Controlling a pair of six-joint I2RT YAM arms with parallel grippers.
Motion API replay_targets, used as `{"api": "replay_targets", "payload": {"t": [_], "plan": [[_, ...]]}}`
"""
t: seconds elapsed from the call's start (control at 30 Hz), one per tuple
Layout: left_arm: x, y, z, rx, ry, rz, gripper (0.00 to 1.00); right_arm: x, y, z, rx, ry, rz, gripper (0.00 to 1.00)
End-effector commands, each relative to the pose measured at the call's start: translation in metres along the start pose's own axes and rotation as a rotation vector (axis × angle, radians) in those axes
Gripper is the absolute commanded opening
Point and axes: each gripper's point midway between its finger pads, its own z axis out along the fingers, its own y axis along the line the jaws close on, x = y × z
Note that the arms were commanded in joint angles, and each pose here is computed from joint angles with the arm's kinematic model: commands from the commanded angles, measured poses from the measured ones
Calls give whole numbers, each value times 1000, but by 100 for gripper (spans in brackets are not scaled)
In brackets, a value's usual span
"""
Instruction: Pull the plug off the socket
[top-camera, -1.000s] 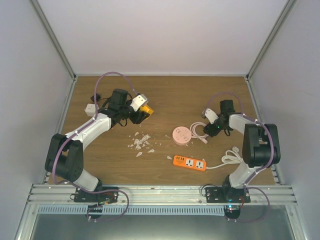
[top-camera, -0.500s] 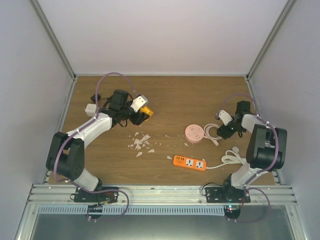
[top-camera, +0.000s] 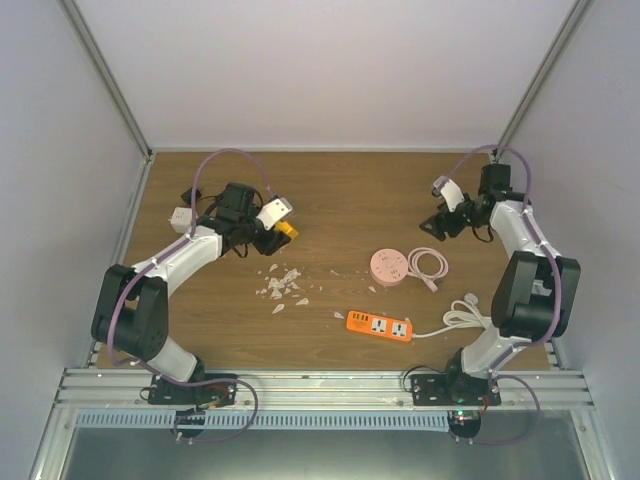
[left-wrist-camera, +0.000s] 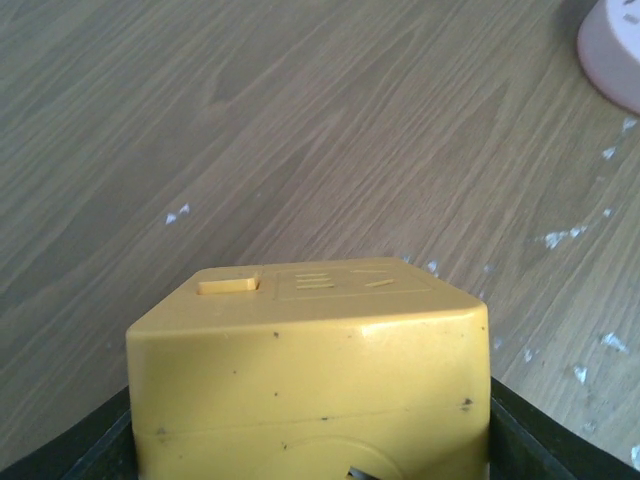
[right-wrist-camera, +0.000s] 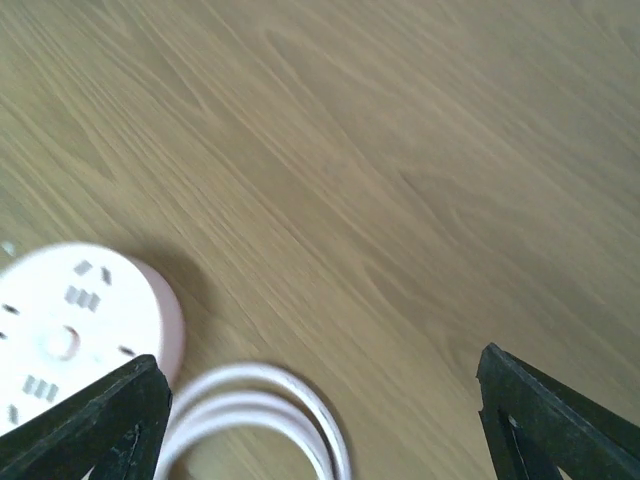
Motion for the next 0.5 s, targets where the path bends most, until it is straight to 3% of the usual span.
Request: {"api": "replay_targets", "payload": {"t": [0.0, 0.27, 0.47], "plan": [[3, 19, -22, -64, 16, 49, 35, -48, 29, 7, -115, -134, 24, 86], [45, 51, -26, -98, 192, 34, 37, -98, 80, 23, -199, -215, -42, 88], [59, 64, -13, -107, 271, 12, 37, -98, 97, 29, -239, -224, -35, 88]]}}
